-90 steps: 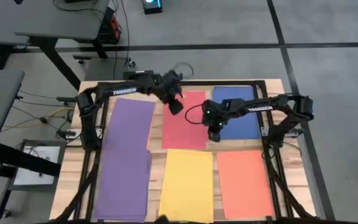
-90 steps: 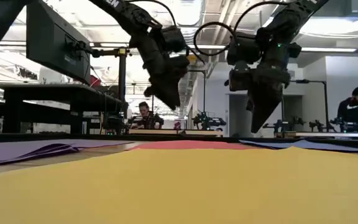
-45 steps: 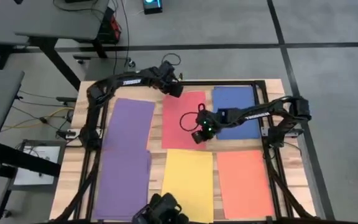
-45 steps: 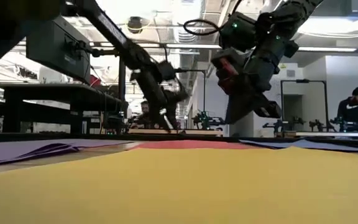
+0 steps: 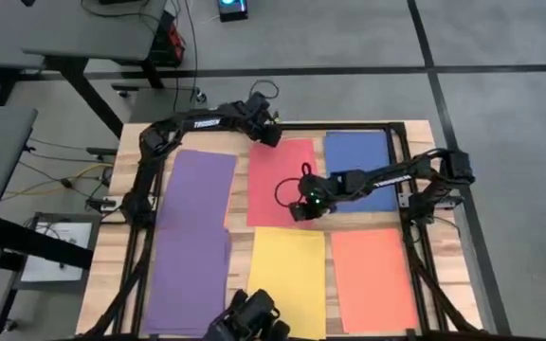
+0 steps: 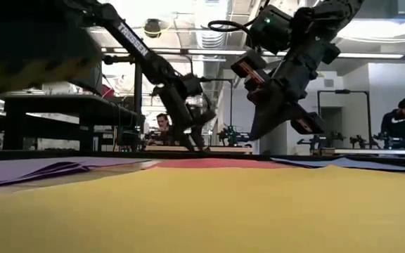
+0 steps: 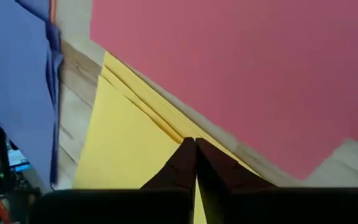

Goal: Organize paper
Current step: Stack the pink paper on top of the pink paper

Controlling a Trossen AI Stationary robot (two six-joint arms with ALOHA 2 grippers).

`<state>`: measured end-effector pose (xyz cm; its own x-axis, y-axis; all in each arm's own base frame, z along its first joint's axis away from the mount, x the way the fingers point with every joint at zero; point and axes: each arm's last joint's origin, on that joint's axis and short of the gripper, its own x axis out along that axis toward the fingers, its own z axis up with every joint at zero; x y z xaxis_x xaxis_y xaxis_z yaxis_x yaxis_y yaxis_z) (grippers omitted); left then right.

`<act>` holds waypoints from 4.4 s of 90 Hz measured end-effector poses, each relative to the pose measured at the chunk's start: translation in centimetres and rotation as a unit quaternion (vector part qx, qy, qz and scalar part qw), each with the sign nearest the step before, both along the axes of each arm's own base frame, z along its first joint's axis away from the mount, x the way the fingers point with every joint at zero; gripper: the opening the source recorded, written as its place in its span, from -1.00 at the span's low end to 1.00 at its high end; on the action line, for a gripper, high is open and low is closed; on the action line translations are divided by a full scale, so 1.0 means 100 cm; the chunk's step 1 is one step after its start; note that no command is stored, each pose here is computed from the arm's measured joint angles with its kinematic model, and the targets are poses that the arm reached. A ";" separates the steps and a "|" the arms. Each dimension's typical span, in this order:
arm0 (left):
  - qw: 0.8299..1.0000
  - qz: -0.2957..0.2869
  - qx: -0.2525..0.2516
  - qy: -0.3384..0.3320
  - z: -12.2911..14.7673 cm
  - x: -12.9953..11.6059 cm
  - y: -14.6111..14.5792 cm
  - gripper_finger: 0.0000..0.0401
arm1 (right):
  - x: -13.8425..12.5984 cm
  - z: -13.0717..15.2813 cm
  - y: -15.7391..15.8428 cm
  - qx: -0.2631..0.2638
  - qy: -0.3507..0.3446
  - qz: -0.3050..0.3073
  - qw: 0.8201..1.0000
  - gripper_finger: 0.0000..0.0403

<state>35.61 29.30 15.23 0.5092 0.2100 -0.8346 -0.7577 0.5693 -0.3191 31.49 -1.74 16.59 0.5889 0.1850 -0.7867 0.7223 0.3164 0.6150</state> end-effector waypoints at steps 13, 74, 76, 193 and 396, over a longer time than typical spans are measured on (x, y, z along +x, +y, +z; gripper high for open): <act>1.000 -0.013 -0.027 -0.006 -0.008 0.000 0.000 -0.63 | -0.001 0.000 -0.001 0.000 0.003 -0.002 1.000 -1.00; 0.998 -0.032 -0.041 -0.018 -0.009 -0.002 0.002 -1.00 | -0.002 -0.026 0.016 0.046 0.075 0.033 0.996 -1.00; 0.998 -0.032 -0.042 -0.018 -0.009 -0.002 0.002 -1.00 | -0.002 -0.027 0.016 0.046 0.078 0.033 0.995 -1.00; 0.996 -0.085 -0.011 -0.026 0.031 0.006 0.013 -1.00 | -0.003 -0.026 -0.014 0.028 0.071 -0.006 0.997 -1.00; 0.960 -0.256 -0.020 0.111 -0.001 0.065 -0.138 -1.00 | -0.060 -0.033 -0.121 -0.331 0.078 0.499 0.797 -1.00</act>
<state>42.11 15.51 15.11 0.3457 -0.0545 -0.9368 -0.4338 0.8760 -0.2110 25.50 -13.79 13.27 0.2936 0.0132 -0.9558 -0.0405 0.9992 0.0014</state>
